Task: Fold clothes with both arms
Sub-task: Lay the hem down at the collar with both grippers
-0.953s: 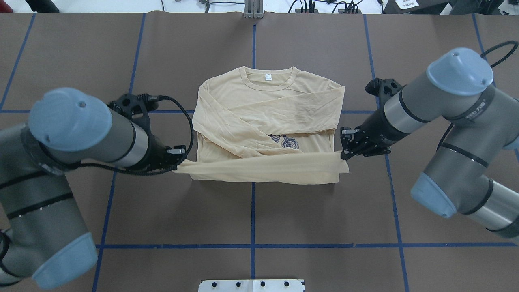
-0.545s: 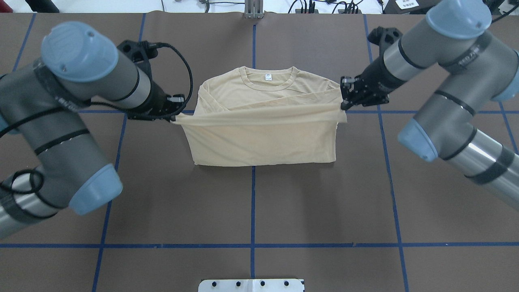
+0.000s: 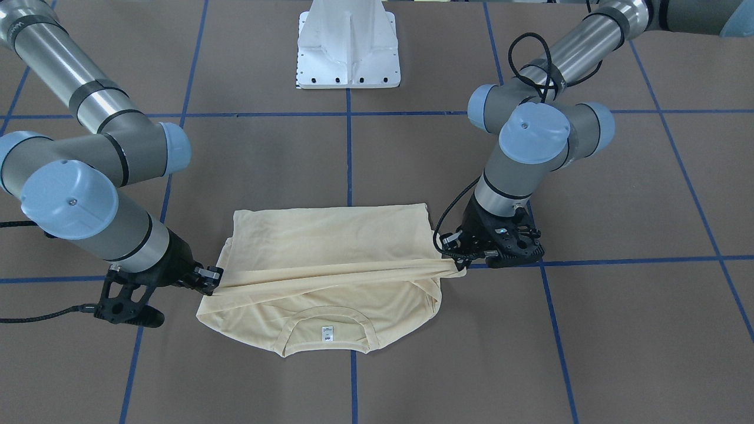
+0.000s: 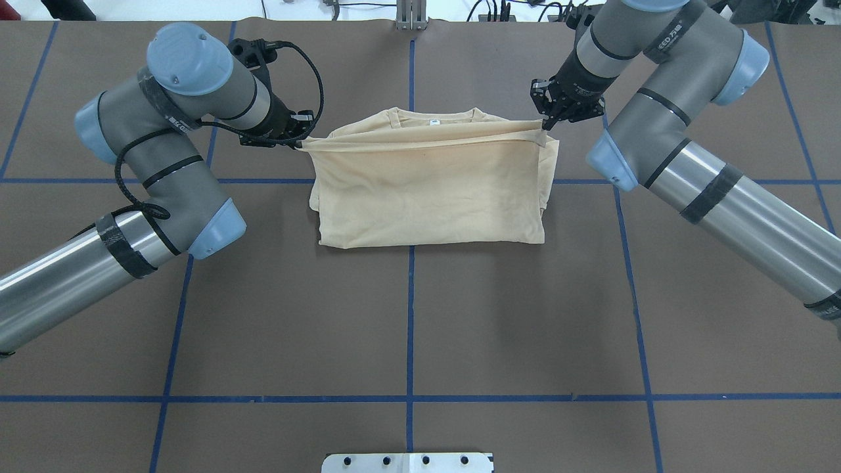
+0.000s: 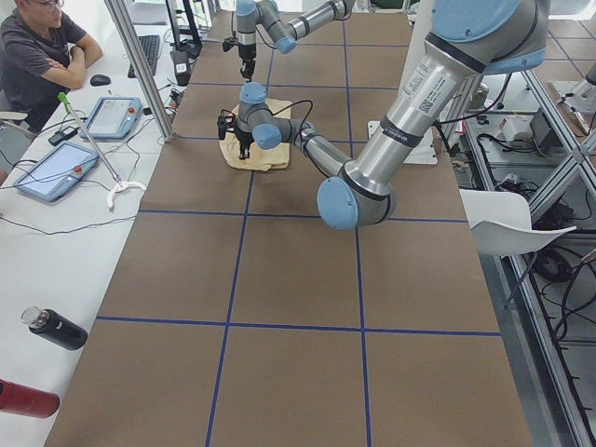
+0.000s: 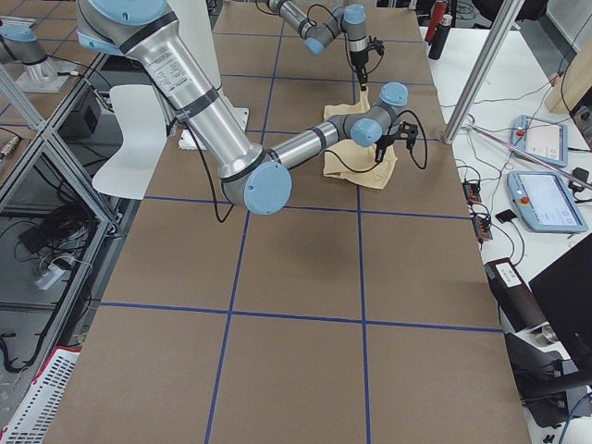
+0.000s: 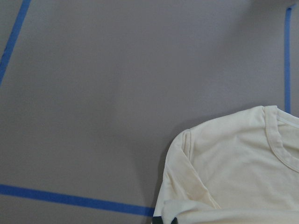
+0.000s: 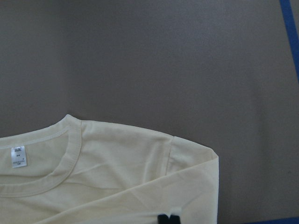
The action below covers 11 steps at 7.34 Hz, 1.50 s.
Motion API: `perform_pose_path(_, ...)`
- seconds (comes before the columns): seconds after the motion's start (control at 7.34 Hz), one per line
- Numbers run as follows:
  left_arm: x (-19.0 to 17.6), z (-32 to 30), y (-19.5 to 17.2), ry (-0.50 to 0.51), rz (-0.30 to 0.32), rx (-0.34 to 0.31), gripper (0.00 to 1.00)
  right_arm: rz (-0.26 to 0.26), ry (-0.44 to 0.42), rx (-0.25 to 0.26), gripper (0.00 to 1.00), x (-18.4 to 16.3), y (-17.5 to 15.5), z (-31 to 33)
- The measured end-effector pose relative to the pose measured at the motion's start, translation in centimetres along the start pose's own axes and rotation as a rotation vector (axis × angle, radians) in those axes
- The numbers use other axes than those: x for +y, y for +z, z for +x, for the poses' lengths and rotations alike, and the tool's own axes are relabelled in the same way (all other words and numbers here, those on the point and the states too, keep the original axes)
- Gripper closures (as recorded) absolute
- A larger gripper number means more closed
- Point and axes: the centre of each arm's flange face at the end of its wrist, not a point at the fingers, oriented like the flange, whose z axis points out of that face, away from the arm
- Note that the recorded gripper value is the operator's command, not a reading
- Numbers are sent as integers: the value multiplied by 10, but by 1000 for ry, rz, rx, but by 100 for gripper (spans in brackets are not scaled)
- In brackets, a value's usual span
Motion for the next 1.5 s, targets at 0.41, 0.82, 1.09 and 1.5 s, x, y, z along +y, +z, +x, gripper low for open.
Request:
perform_pose_path(0.41, -17, 31, 18, 14, 15, 52, 100, -22, 15, 34, 100, -1, 25, 4)
perform_pose_path(0.82, -28, 53, 30, 2, 21, 61, 100, -28, 17, 39, 100, -1, 29, 7)
perform_pose_path(1.09, -30, 47, 40, -3, 21, 45, 100, -29, 18, 41, 100, -1, 30, 9)
perform_pose_path(1.5, -32, 43, 44, -6, 19, 33, 70, -25, 16, 40, 100, -2, 30, 10)
